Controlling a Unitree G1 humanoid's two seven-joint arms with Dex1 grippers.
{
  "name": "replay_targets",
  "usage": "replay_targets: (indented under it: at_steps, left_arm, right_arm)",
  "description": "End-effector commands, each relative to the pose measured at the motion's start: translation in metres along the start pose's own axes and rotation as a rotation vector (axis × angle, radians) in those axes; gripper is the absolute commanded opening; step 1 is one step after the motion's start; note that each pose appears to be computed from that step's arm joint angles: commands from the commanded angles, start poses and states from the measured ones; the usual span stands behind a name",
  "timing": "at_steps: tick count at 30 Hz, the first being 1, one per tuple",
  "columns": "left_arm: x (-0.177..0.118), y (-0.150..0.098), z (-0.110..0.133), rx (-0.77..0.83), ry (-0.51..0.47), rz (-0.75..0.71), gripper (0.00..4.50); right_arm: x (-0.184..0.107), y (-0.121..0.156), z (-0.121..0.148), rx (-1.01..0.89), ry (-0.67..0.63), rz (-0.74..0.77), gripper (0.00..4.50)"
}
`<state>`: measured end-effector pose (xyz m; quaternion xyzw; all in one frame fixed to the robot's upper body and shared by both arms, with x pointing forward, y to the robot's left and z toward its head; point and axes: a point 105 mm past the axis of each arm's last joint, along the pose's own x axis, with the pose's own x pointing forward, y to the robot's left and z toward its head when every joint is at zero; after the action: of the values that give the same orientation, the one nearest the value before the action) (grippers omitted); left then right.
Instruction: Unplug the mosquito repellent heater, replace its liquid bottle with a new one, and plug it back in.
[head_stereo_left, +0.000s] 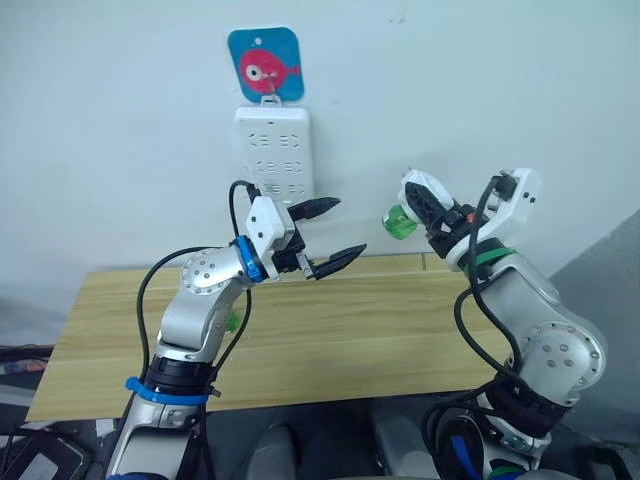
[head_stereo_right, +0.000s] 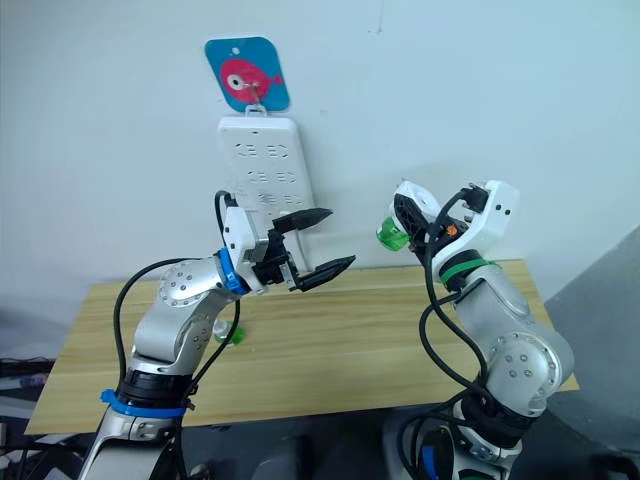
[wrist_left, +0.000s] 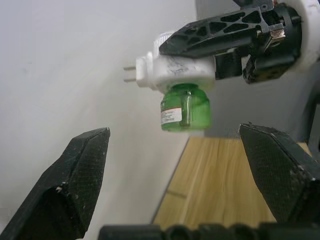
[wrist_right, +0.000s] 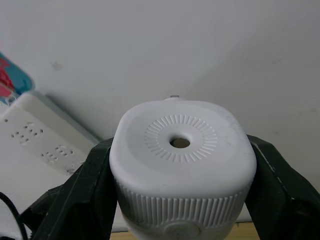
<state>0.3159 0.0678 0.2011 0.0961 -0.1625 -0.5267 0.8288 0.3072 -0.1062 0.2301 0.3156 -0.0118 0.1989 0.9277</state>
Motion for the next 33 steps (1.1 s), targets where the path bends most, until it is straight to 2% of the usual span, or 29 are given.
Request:
replay_targets:
  at_steps: [1, 8, 17, 20, 25, 26, 32, 33]
  left_arm:
    - [0.010, -0.004, 0.012, 0.020, -0.068, -0.030, 4.50]
    - [0.026, 0.001, 0.017, -0.033, -0.115, -0.001, 4.50]
    - [0.029, 0.005, 0.026, -0.033, -0.162, 0.019, 4.50]
    - [0.027, 0.004, 0.024, -0.045, -0.152, 0.009, 3.91]
    - [0.026, 0.001, 0.023, -0.065, -0.145, -0.011, 2.40]
    - [0.027, 0.001, 0.023, -0.065, -0.147, -0.011, 2.28]
    - [0.024, 0.001, 0.021, -0.055, -0.135, -0.016, 2.28]
    - [0.023, 0.002, 0.021, -0.050, -0.133, -0.015, 2.28]
  right_arm:
    - [0.002, 0.039, 0.004, 0.239, -0.059, 0.144, 2.95]
    - [0.000, 0.043, 0.007, 0.320, -0.033, 0.140, 2.95]
    - [-0.003, 0.047, 0.004, 0.336, -0.002, 0.140, 2.95]
    - [-0.003, 0.046, 0.004, 0.339, 0.000, 0.136, 2.95]
    - [-0.003, 0.047, 0.004, 0.343, 0.009, 0.145, 2.95]
    - [-0.003, 0.047, 0.003, 0.343, 0.011, 0.145, 2.95]
    - [-0.006, 0.052, 0.000, 0.361, 0.049, 0.183, 2.95]
    - [-0.007, 0.051, 0.000, 0.362, 0.050, 0.182, 3.30]
